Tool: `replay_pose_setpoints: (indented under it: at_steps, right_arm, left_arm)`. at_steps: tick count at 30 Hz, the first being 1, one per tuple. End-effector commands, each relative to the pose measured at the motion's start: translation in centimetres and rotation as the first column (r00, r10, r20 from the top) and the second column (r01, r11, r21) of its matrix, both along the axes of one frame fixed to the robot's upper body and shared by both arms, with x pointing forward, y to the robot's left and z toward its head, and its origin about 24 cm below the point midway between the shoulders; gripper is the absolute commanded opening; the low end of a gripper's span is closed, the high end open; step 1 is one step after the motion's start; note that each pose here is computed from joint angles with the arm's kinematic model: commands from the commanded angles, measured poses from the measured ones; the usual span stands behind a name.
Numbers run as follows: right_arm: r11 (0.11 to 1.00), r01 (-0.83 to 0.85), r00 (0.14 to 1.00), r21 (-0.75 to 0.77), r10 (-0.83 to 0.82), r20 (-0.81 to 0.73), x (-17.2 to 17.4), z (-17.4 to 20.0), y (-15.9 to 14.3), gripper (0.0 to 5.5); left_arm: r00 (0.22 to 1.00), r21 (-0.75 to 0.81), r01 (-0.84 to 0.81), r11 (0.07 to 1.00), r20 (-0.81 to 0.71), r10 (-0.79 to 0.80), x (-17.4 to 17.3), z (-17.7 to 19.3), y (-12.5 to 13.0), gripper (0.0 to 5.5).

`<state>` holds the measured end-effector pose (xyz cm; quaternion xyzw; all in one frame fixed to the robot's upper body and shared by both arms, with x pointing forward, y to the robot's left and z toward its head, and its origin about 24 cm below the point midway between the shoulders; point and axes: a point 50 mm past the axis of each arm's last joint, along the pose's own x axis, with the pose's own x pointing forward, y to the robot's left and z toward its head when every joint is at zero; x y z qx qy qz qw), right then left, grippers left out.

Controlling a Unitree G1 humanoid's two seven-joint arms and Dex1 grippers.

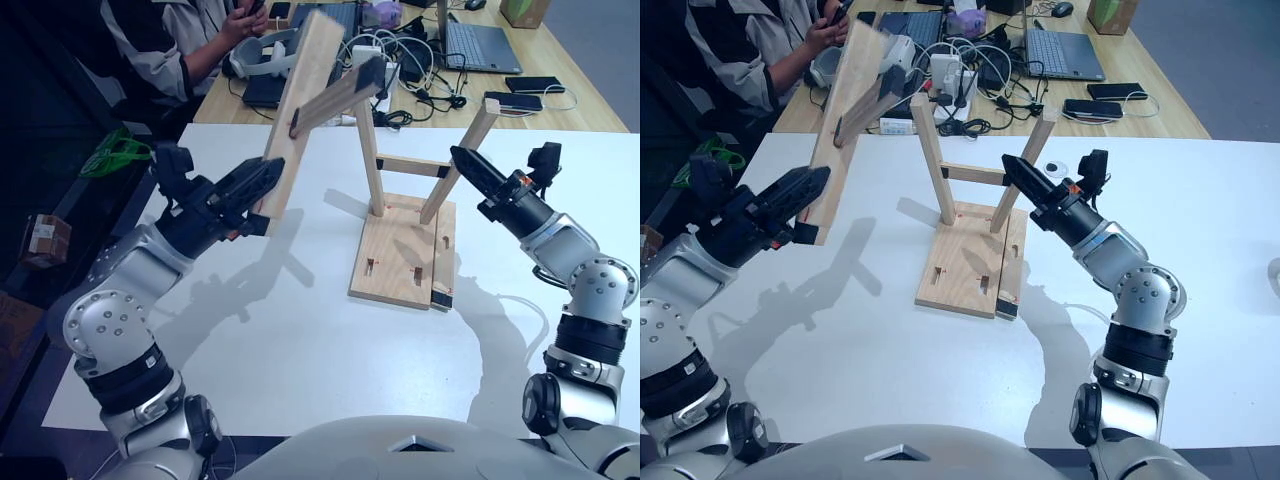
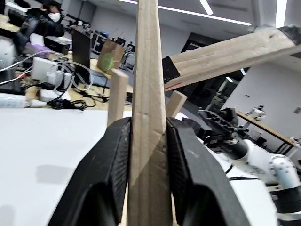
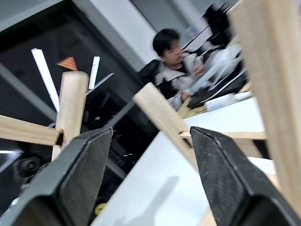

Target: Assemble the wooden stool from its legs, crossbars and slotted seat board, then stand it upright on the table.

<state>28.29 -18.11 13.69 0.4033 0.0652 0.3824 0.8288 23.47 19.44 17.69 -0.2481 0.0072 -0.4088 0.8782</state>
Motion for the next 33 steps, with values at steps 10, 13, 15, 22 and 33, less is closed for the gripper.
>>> replay_pose_setpoints:
  at_steps: [10, 13, 15, 22, 33]
  right_arm:
    - [0.981, -0.190, 0.981, 0.046, 0.189, 0.034, 0.9, 1.8, 0.7, 3.08]
    - [0.979, -0.198, 0.980, 0.055, 0.195, 0.044, 0.9, 2.0, 0.7, 3.08]
    - [0.974, -0.217, 0.975, 0.066, 0.213, 0.059, 0.7, 2.2, 0.7, 3.08]
    - [0.965, -0.258, 0.964, 0.054, 0.254, 0.080, 0.2, 2.4, 0.6, 2.27]
    - [0.957, -0.290, 0.950, 0.020, 0.285, 0.124, -0.3, 2.7, 0.2, 3.28]
  left_arm:
    - [0.932, 0.004, 0.351, 0.936, -0.093, -0.349, 0.4, -1.5, -5.8, 1.01]
    - [0.924, 0.008, 0.371, 0.929, -0.105, -0.368, 0.3, -1.9, -6.1, 1.01]
    - [0.920, 0.014, 0.379, 0.925, -0.114, -0.375, 0.3, -2.2, -6.4, 1.01]
    - [0.926, 0.021, 0.365, 0.931, -0.110, -0.361, 0.6, -2.3, -6.3, 1.01]
    - [0.933, 0.023, 0.352, 0.936, -0.094, -0.349, 0.9, -2.1, -6.1, 1.01]
